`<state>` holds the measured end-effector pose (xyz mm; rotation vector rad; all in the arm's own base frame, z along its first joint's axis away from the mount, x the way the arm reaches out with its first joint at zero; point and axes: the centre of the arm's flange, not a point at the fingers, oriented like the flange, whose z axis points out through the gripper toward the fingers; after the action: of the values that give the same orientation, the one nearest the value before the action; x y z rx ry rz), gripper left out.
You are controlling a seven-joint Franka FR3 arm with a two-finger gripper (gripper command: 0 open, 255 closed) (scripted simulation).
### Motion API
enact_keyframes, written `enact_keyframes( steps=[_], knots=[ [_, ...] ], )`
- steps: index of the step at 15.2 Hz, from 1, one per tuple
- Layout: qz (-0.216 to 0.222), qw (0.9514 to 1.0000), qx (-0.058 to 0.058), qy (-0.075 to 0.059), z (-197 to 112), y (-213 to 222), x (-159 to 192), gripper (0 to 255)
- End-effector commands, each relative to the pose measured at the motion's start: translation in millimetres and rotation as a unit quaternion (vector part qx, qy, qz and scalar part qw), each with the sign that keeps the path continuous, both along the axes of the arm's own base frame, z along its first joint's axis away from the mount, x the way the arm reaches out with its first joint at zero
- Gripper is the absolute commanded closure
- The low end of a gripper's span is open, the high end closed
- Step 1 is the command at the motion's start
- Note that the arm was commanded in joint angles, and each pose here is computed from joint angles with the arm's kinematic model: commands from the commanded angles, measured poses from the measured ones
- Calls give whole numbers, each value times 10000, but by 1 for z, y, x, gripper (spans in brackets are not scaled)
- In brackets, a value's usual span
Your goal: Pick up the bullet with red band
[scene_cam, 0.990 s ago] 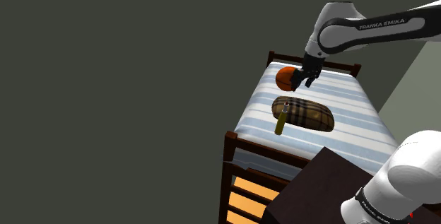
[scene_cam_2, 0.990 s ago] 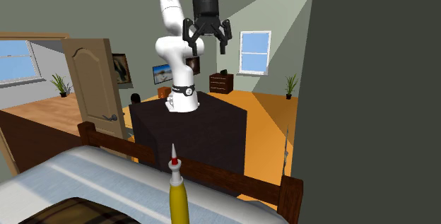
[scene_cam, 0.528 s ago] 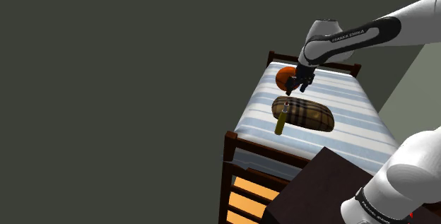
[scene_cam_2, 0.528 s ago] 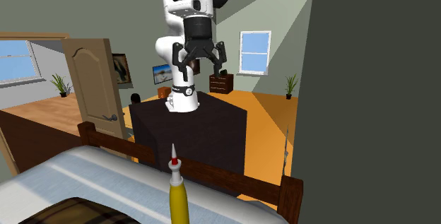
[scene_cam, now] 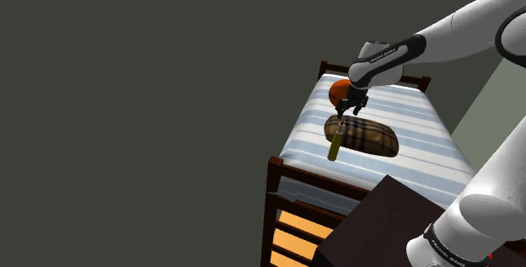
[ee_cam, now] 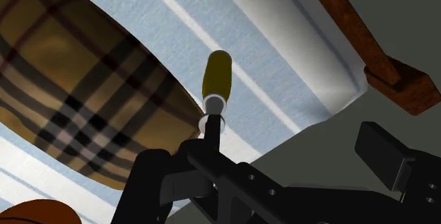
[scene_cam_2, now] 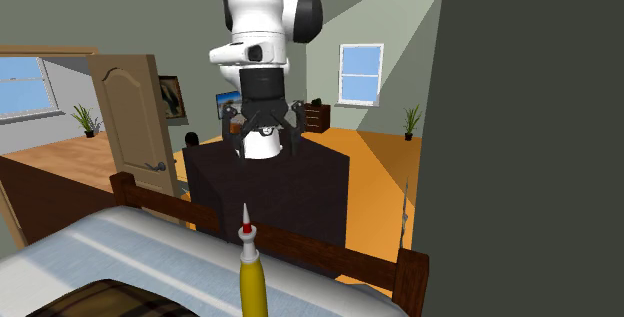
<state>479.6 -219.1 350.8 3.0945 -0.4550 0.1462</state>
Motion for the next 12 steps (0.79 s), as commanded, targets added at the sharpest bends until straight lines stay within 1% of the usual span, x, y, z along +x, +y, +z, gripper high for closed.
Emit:
enact_keyframes(
  steps=[1,6,12],
  knots=[
    [-65,10000,-16,6,-18,-18,9,0],
    [-229,9997,-38,27,-62,-61,32,0],
    [-242,9997,-39,29,-92,-64,34,0]
  ],
)
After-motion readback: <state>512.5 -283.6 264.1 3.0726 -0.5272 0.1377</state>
